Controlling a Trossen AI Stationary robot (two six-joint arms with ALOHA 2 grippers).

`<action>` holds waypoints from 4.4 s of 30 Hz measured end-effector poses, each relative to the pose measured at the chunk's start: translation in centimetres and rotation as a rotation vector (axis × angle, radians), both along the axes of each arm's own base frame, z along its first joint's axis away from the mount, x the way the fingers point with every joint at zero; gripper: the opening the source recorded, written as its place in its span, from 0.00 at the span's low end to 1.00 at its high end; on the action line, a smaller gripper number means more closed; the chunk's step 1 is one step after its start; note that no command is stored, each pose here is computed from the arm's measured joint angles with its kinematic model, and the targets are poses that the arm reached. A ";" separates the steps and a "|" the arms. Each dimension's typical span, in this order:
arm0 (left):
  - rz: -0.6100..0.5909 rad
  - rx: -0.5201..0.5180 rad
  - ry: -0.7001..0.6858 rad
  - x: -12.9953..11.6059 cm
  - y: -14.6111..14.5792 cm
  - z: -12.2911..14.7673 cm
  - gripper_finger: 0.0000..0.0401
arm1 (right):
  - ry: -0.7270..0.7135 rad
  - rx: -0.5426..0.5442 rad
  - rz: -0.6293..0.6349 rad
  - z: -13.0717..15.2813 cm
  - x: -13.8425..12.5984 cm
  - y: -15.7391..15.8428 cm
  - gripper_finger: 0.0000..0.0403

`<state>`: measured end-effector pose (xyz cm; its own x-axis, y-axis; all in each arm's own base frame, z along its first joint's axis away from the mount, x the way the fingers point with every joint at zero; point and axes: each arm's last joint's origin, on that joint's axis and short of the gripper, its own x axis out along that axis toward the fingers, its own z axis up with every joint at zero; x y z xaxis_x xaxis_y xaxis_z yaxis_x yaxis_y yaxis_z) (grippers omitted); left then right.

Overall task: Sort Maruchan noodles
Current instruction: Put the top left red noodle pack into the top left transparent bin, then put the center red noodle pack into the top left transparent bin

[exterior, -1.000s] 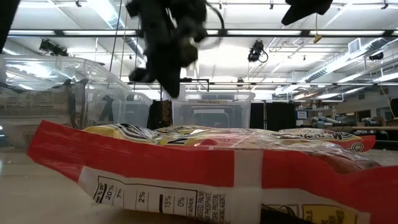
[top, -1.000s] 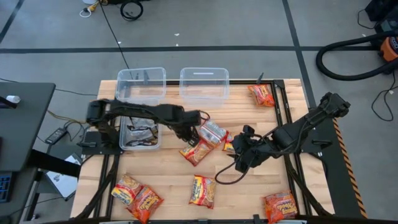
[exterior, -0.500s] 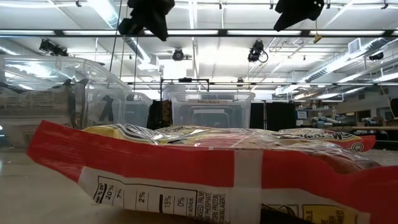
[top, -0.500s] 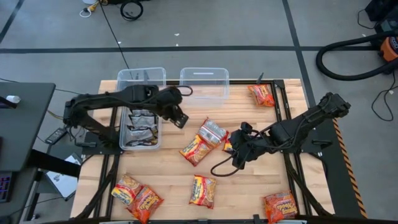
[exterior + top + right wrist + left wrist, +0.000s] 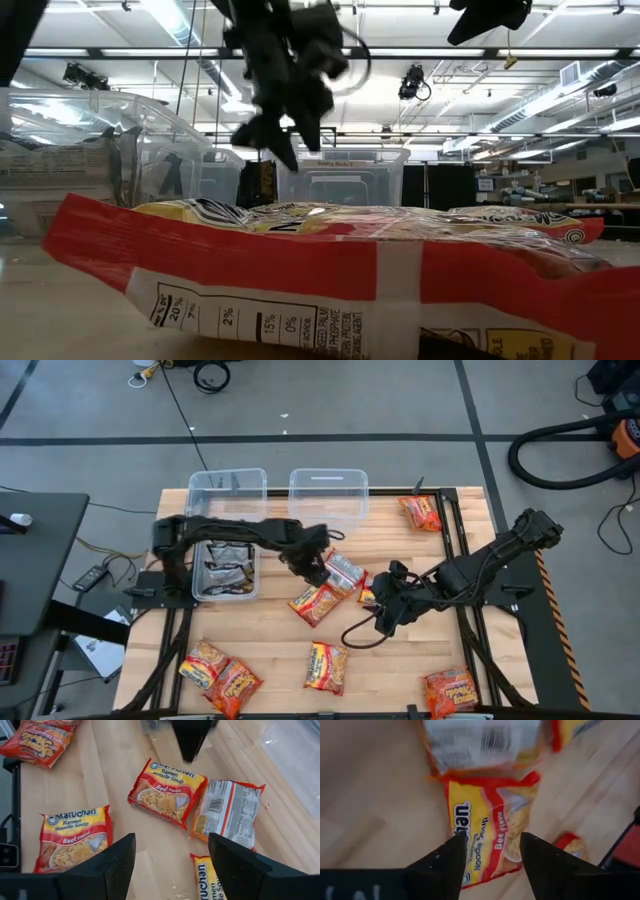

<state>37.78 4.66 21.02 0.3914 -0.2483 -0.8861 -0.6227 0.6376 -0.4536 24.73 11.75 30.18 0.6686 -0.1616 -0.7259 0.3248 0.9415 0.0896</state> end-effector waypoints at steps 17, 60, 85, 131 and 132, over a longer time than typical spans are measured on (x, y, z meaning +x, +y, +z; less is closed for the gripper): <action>-0.264 -0.123 0.124 0.1 0.8 -5.5 0.56 | -0.004 0.069 -0.020 -0.1 -0.7 1.3 0.63; 0.448 0.552 0.248 -20.2 8.2 17.7 0.01 | -0.114 -0.348 0.048 1.8 4.4 -8.9 0.63; 0.501 0.297 1.093 -20.9 23.4 1.3 0.01 | -0.135 -0.276 0.172 2.1 4.1 -19.7 0.63; 0.241 0.806 -0.060 -16.4 5.9 18.5 0.39 | 0.309 -0.267 0.575 -4.9 -2.0 -12.6 0.63; 0.200 0.832 -0.138 -16.3 4.6 19.3 0.39 | 0.340 -0.286 0.603 -5.7 -2.2 -11.9 0.63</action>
